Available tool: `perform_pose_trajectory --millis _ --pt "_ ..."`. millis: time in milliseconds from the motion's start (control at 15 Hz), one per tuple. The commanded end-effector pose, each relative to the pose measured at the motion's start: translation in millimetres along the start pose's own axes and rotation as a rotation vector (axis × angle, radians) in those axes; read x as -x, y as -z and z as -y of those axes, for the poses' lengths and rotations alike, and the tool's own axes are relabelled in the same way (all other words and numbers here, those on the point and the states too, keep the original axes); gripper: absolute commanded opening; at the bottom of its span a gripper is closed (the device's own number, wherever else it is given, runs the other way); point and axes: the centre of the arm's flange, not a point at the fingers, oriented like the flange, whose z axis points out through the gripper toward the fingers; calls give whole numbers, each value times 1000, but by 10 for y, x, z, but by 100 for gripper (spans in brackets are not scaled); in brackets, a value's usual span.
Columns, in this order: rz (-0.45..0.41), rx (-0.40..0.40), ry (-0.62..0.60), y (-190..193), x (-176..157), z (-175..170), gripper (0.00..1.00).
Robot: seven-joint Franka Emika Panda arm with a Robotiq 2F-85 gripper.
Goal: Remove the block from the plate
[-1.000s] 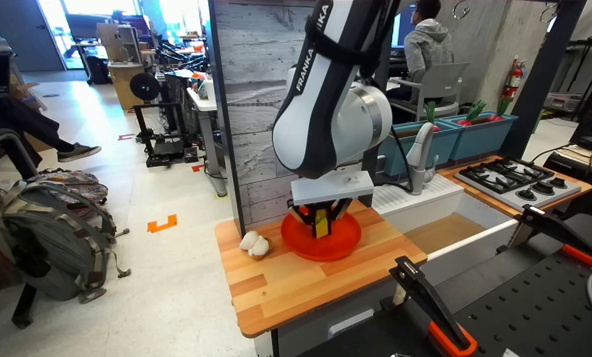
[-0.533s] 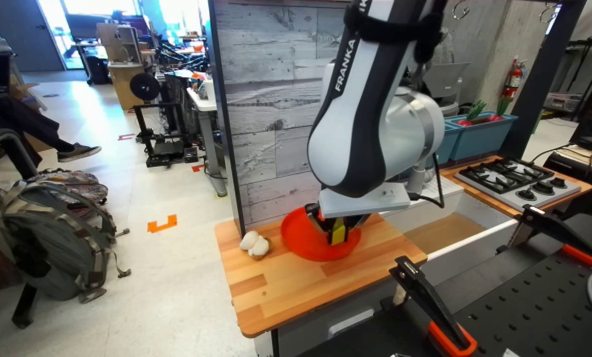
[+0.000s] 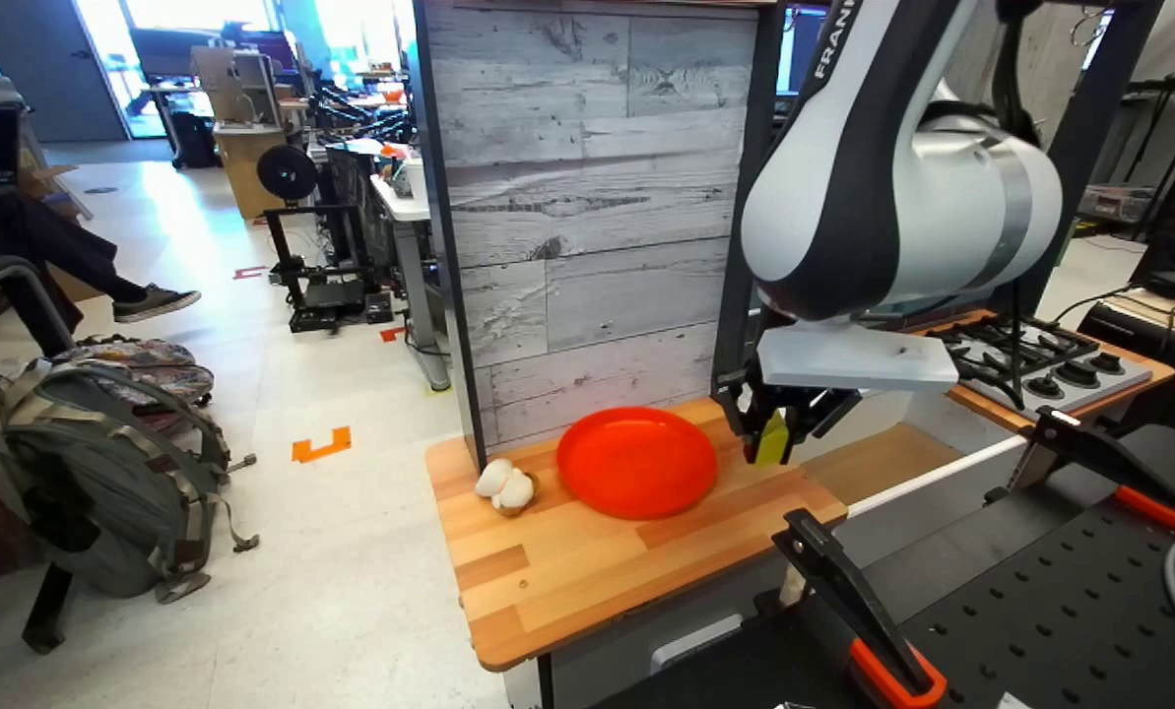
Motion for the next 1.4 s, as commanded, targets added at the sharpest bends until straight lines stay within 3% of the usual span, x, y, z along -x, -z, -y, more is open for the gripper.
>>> perform_pose_trajectory --millis 0,333,1000,1067,1200,1333 --pt "36 -45 -57 57 -173 -327 8" --pt "63 -42 -94 -145 -394 -441 8" --pt "127 -39 -90 -624 -725 -161 8" --pt "130 -43 -93 -629 -742 -166 56" --pt "127 -47 -97 -602 -772 -170 62" --pt "119 -60 -100 -555 -756 -184 78"
